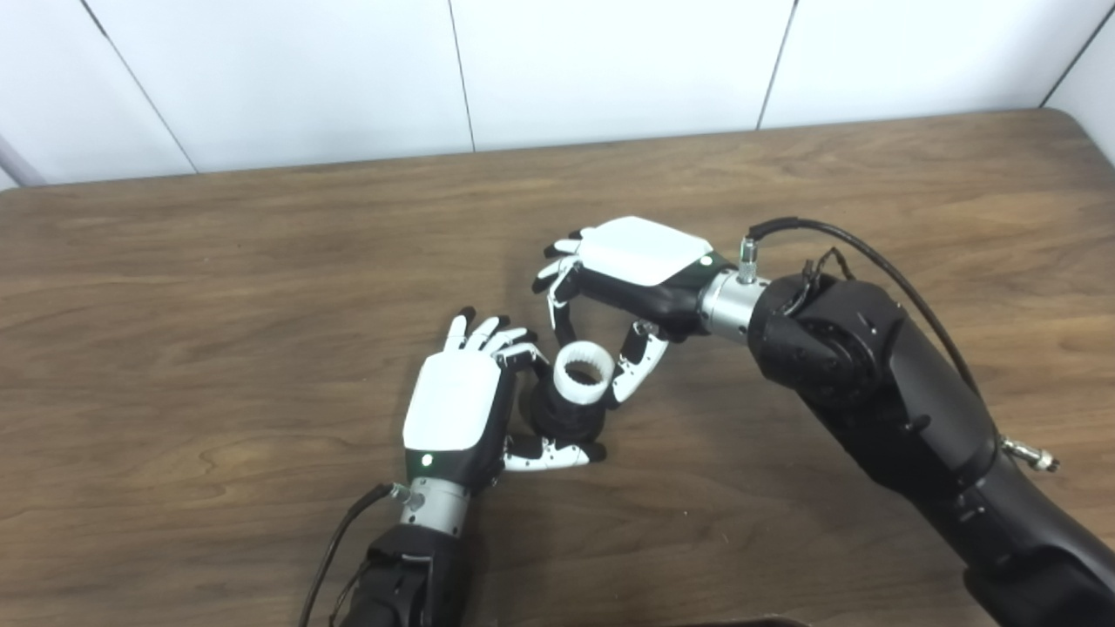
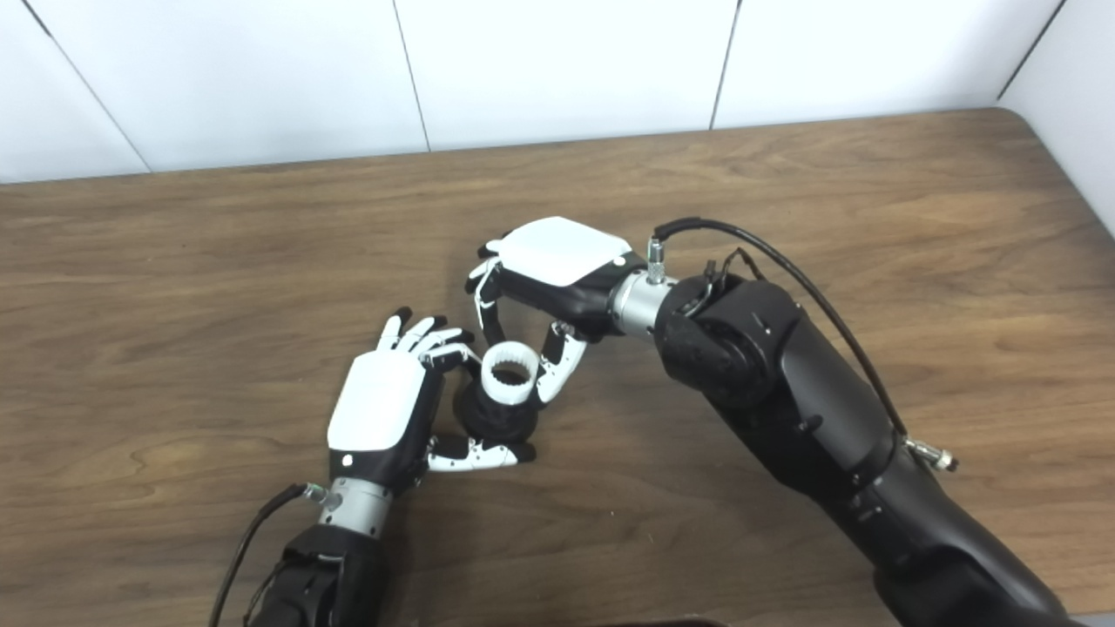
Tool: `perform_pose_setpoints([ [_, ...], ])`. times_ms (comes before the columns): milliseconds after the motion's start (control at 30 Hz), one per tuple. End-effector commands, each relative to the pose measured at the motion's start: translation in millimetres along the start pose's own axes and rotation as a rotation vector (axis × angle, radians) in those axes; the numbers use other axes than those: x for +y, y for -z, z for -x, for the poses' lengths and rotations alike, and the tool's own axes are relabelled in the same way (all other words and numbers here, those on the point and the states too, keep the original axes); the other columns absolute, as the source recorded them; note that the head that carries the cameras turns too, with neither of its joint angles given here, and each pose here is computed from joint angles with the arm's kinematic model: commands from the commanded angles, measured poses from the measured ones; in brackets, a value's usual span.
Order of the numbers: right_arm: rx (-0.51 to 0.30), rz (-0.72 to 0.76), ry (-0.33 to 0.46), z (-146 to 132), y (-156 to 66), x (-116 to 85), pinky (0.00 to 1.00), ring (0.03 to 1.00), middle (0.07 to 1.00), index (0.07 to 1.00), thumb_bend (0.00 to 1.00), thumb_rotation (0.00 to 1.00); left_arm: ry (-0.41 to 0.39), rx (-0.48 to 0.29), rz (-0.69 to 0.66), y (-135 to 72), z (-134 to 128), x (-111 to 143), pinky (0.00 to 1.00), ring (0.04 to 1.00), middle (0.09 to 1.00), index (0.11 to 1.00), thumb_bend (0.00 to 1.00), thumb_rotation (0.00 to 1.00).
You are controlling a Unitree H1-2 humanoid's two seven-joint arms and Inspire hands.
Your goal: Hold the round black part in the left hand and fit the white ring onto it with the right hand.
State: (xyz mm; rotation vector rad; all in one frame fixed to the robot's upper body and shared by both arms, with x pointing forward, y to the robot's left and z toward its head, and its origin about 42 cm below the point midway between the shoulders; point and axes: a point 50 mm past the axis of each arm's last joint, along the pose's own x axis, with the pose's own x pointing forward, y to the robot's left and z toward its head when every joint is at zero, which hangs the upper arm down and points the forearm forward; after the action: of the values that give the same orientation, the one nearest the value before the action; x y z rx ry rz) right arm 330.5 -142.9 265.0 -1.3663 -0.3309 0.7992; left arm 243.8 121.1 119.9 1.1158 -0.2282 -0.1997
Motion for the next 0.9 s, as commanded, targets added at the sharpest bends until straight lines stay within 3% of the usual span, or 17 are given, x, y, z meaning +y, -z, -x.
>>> perform_pose_setpoints([
  [0,-0.023,0.028,0.038,-1.5,-3.2,-9.6,0.99,0.962,0.856,0.484,0.53,0.14,0.061,0.023,-0.028,3.0,1.1,-9.0,1.00,0.890,0.791,0.484,0.52,0.06],
  [467,-0.044,0.016,0.044,-5.3,-6.1,-1.5,0.98,0.956,0.843,0.483,0.53,0.14,0.058,0.018,-0.027,2.0,-0.7,-8.3,1.00,0.888,0.789,0.484,0.52,0.06],
  [867,-0.054,0.016,0.059,-6.2,-11.3,-6.6,0.99,0.960,0.847,0.483,0.53,0.14,0.051,0.011,-0.037,1.0,-1.4,-10.4,1.00,0.881,0.786,0.485,0.52,0.06],
])
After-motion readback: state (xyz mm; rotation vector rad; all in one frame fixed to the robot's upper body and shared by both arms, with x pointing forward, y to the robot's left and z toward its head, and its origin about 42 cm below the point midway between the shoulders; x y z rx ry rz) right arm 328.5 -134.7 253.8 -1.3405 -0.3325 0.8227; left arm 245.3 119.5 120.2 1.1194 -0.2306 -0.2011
